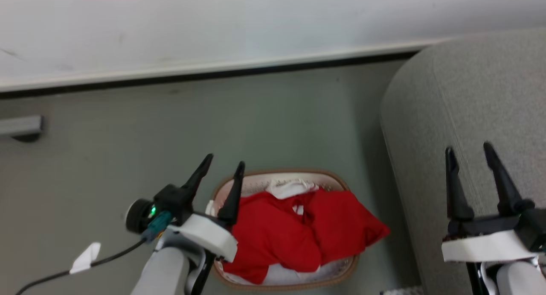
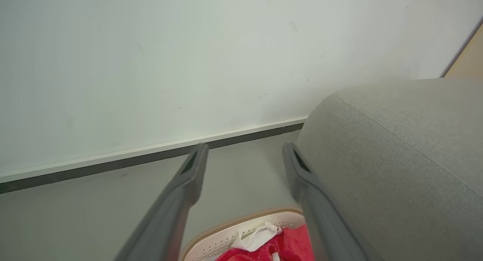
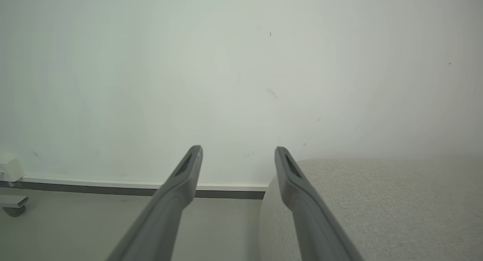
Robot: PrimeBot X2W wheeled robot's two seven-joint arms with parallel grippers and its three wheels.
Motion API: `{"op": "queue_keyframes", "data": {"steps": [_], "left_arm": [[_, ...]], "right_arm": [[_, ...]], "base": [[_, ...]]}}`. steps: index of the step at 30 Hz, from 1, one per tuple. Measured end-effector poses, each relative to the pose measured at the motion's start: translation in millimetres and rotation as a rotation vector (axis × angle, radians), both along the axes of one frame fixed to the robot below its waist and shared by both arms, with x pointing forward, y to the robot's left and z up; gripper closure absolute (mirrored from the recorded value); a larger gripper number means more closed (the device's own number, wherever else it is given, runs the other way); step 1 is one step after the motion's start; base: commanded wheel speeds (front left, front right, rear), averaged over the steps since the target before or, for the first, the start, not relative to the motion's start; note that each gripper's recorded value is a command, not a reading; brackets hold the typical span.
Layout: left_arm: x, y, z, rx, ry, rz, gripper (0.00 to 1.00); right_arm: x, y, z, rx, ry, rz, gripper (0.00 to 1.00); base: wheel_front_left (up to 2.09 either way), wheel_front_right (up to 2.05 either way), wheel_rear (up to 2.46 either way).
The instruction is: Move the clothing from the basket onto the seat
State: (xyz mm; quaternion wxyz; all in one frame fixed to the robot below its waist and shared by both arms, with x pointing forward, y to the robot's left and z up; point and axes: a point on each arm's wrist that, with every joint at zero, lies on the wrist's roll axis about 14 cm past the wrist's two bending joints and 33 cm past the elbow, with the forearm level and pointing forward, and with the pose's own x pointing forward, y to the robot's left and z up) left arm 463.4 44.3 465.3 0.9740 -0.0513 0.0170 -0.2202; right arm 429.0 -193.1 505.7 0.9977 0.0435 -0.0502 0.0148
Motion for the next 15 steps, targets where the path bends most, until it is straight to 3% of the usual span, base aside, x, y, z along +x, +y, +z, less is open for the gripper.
{"op": "queue_keyframes", "data": {"steps": [7, 15], "left_arm": [[23, -44, -73, 0.106, 0.129, -0.186, 0.0], [25, -78, -177, 0.269, 0.337, -0.391, 0.0]], "right_arm": [[41, -2, 2, 0.024, -0.043, 0.006, 0.0], [81, -6, -25, 0.038, -0.025, 0.016, 0.0]], "base": [[0.0, 0.0, 0.0], [0.0, 0.0, 0.0]]}}
